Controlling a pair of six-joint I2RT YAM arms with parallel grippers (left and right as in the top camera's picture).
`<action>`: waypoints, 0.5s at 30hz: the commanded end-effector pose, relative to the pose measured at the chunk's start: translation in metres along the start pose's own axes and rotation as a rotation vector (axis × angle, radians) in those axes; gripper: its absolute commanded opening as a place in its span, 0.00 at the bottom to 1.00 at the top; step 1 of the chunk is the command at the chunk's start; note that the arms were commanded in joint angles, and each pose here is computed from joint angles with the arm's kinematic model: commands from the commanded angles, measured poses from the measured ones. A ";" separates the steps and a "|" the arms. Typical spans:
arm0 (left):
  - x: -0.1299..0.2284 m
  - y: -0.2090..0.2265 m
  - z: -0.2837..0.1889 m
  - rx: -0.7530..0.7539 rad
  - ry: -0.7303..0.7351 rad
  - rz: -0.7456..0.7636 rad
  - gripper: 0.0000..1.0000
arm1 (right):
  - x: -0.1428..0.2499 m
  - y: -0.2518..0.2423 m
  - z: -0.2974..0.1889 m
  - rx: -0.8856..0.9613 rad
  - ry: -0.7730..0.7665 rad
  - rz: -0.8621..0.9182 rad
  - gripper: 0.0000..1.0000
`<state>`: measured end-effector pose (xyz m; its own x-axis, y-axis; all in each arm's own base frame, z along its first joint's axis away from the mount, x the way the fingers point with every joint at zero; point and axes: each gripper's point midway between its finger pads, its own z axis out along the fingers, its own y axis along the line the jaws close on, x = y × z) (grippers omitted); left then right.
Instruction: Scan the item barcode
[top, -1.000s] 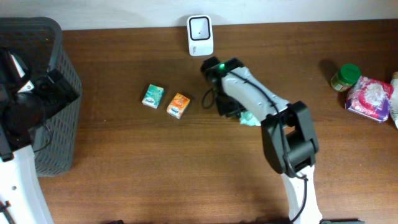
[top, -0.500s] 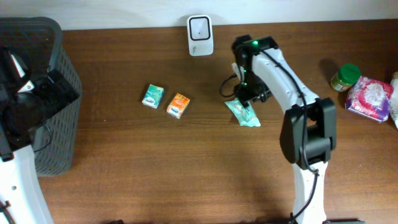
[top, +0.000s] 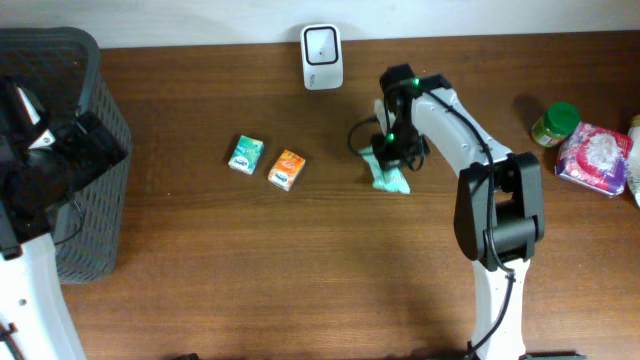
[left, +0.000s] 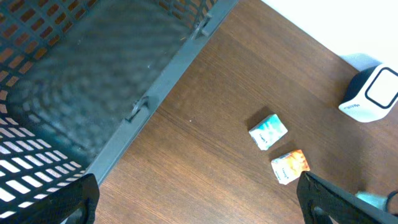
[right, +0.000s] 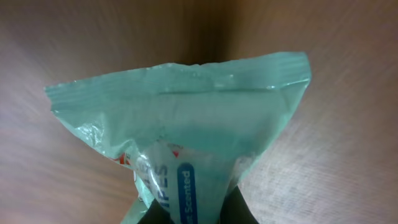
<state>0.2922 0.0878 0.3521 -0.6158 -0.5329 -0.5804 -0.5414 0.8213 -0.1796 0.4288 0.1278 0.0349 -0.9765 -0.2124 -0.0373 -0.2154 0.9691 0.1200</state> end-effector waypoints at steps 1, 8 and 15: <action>-0.002 0.003 -0.001 -0.013 -0.009 -0.011 0.99 | -0.082 0.017 -0.070 -0.058 -0.329 0.150 0.04; -0.002 0.003 -0.001 -0.012 -0.009 -0.011 0.99 | -0.217 0.070 -0.150 -0.238 -0.981 0.118 0.04; -0.002 0.003 -0.001 -0.013 -0.009 -0.011 0.99 | -0.257 0.079 -0.110 -0.173 -1.157 0.137 0.04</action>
<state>0.2927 0.0880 0.3523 -0.6146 -0.5325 -0.5819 -0.5413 0.8214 -0.1799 0.6476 0.2682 0.1775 -0.4508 0.1971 -0.8706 -0.3022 0.8840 0.3566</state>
